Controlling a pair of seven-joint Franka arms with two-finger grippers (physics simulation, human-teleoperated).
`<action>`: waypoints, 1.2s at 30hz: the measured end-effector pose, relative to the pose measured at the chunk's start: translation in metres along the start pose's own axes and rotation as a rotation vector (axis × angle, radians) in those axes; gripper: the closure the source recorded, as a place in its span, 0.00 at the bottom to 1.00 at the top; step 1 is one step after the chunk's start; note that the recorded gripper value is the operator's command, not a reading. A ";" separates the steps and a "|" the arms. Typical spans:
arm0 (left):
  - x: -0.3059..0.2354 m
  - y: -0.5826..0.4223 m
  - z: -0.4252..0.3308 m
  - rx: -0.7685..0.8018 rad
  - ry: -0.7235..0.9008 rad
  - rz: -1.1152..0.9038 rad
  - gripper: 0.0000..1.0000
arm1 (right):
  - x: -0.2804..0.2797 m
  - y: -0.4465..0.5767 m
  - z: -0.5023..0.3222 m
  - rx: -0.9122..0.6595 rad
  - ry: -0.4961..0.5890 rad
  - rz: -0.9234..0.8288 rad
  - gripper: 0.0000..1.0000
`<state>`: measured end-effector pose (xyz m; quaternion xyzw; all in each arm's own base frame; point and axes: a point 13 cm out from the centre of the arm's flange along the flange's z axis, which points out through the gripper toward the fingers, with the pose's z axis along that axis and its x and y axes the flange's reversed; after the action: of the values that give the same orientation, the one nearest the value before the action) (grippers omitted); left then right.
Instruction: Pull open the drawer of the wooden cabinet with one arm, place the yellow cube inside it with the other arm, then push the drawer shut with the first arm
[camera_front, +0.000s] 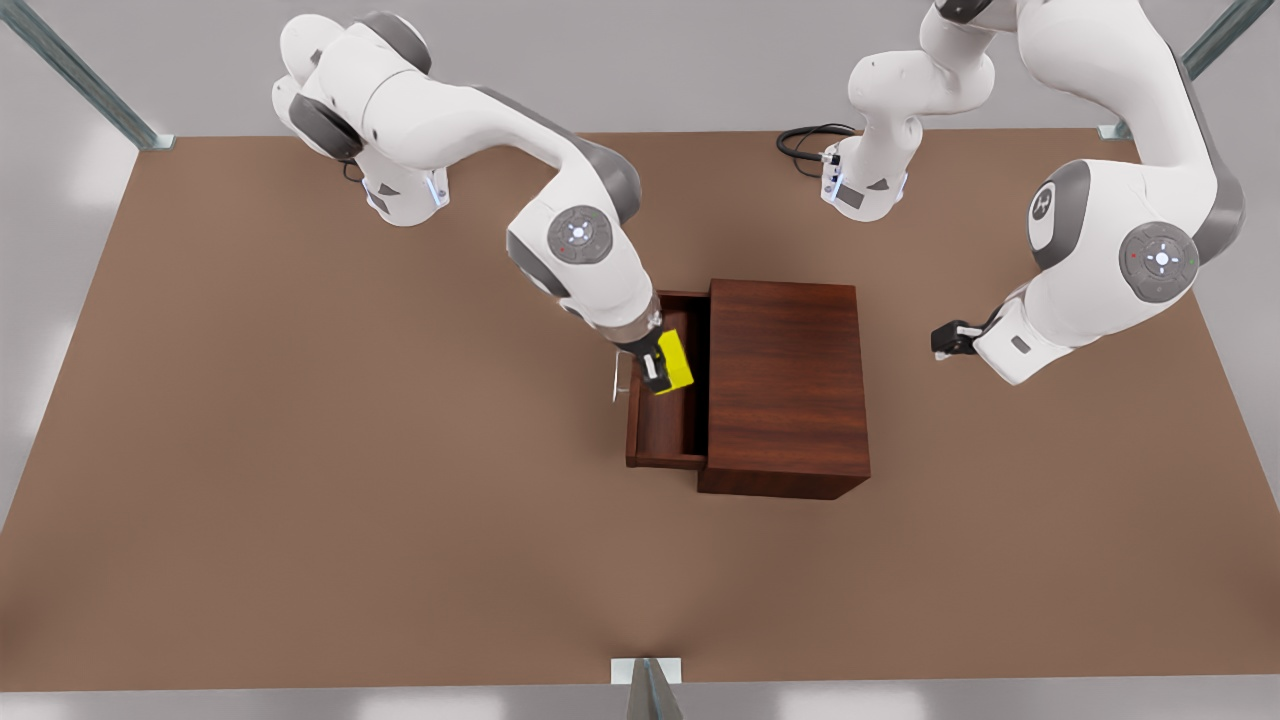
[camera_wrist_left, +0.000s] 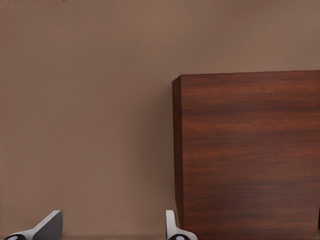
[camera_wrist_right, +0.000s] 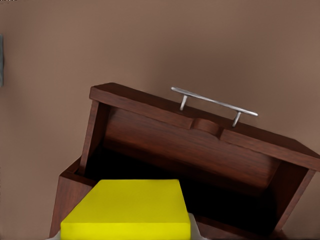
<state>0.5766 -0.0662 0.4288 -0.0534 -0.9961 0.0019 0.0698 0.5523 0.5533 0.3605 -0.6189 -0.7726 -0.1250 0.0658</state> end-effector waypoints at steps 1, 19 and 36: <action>0.000 0.000 0.000 0.000 0.000 0.003 0.00 | 0.002 0.002 0.004 -0.009 -0.006 0.025 0.28; 0.005 0.002 0.004 -0.002 0.011 0.036 0.00 | -0.009 0.001 0.073 0.002 -0.058 0.331 0.28; 0.007 0.009 0.001 -0.002 0.008 0.037 0.00 | -0.416 0.083 -0.175 -0.114 -0.191 0.741 0.00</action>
<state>0.5701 -0.0569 0.4287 -0.0717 -0.9947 0.0021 0.0735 0.7172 0.1308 0.4305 -0.8675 -0.4913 -0.0772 -0.0001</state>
